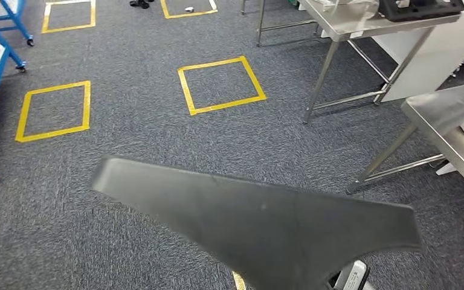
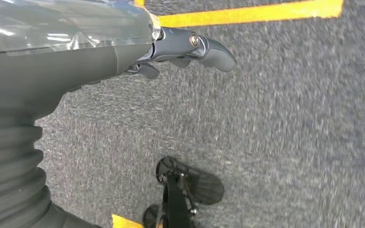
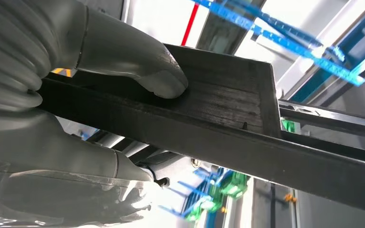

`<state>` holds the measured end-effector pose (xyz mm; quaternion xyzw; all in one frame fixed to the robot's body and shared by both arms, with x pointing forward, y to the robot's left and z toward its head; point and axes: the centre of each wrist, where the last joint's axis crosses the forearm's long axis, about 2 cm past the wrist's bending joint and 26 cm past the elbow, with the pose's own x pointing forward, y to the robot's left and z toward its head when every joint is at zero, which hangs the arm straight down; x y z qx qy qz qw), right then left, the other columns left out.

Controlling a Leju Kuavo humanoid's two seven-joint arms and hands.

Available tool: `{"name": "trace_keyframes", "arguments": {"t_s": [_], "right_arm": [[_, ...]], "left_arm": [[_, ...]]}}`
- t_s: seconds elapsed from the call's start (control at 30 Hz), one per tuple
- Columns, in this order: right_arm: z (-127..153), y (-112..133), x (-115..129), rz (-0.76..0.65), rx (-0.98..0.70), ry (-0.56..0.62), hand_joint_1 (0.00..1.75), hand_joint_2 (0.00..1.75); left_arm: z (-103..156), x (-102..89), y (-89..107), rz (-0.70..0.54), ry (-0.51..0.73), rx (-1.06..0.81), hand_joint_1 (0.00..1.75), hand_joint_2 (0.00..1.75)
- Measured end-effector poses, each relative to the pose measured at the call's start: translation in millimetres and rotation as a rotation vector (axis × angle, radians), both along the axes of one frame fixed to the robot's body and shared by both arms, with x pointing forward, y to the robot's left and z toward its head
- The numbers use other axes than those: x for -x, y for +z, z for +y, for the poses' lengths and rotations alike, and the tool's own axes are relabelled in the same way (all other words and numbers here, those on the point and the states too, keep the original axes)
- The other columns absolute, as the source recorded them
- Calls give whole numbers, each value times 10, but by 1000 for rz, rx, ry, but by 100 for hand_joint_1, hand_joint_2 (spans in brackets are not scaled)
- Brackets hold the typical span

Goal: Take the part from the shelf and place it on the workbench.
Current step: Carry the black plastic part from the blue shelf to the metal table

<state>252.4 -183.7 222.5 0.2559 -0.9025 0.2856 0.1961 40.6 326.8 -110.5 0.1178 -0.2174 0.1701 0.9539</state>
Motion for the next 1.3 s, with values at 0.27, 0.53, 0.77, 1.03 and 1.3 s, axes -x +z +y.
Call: {"name": "trace_keyframes", "arguments": {"t_s": [0.27, 0.53, 0.77, 1.03, 1.3], "right_arm": [[-2, -5, 7, 31, -2, -10, 175, 175], [9, 2, 0, 44, 4, -13, 175, 175], [18, 56, -10, 43, 1, -19, 175, 175], [14, 156, -7, 20, -6, -21, 175, 175], [-15, 274, -59, -12, -19, -19, 175, 175]], "left_arm": [[0, -36, 4, 1, -6, 1, 0, 175], [-2, -17, 2, 8, -6, 3, 0, 175], [-25, -48, 4, 6, 6, 5, 0, 175], [-47, -49, 3, 13, 6, 20, 0, 175], [-57, -71, 5, 12, 0, 26, 0, 175]]}}
